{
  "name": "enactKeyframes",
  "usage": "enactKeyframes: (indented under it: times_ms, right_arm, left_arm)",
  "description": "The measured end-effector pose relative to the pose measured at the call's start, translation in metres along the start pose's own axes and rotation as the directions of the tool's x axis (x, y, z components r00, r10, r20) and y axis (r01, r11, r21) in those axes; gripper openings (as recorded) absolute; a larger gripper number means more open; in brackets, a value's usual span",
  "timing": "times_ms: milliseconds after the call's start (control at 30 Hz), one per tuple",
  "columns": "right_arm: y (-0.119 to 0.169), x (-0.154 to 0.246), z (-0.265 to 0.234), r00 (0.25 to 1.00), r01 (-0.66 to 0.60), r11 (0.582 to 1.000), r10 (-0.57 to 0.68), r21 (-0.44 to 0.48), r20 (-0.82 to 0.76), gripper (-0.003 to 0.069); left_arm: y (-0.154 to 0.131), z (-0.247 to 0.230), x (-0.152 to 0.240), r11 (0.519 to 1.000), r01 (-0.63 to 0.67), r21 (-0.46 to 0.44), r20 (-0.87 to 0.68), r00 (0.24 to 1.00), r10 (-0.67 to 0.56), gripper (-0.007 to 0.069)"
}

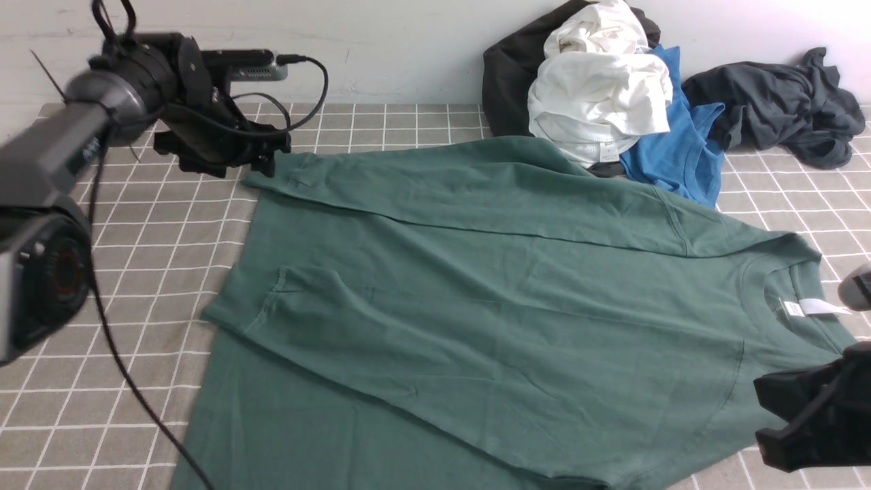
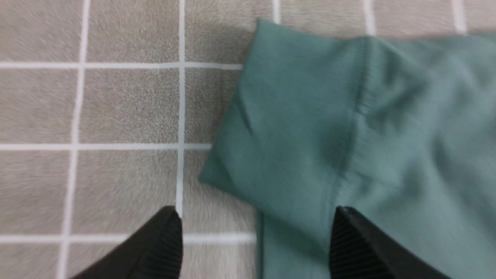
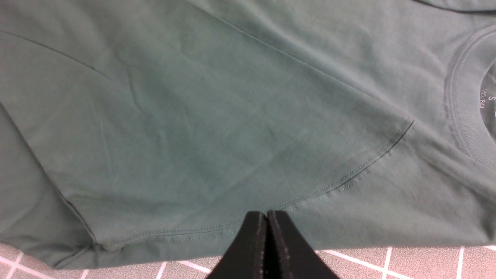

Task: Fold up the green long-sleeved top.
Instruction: Use the left arm to clamp the cuff farthest from it

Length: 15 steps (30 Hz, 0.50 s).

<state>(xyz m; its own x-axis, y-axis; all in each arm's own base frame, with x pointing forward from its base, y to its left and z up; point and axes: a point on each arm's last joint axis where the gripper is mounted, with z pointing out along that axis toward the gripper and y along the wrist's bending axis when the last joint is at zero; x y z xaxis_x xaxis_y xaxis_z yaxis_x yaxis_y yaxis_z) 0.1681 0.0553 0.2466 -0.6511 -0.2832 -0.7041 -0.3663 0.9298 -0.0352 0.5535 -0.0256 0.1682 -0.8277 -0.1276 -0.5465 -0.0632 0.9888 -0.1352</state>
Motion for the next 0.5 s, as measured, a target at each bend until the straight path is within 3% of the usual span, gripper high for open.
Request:
enactKeyframes:
  times_ms: [67,167,267,367,500]
  right_arm:
    - [0.0,0.0,0.0,1.0,0.0,1.0,0.0,0.0,0.0,-0.001]
    - [0.0,0.0,0.0,1.0,0.001,1.0,-0.001,0.0,0.0,-0.001]
    - [0.0,0.0,0.0,1.0,0.005,1.0,-0.005,0.0,0.0,-0.001]
    - [0.0,0.0,0.0,1.0,0.016,1.0,-0.016,0.003,0.0,-0.001]
    - [-0.001,0.0,0.0,1.0,0.03,1.0,-0.03,0.008,-0.001,-0.001]
  left_arm:
    - [0.002,0.012,0.001,0.999,0.034,-0.008,0.002,0.999,-0.034,0.0435]
    - [0.005,0.032,0.0,0.99,0.139,-0.02,0.035,0.99,-0.139,0.0342]
    - [0.004,0.034,-0.002,0.986,0.164,-0.013,0.044,0.986,-0.164,0.0175]
    - [0.003,0.026,-0.005,0.992,0.123,-0.02,0.021,0.992,-0.123,0.0046]
    - [-0.003,-0.011,-0.011,0.999,-0.005,-0.053,-0.073,0.997,0.001,0.0013]
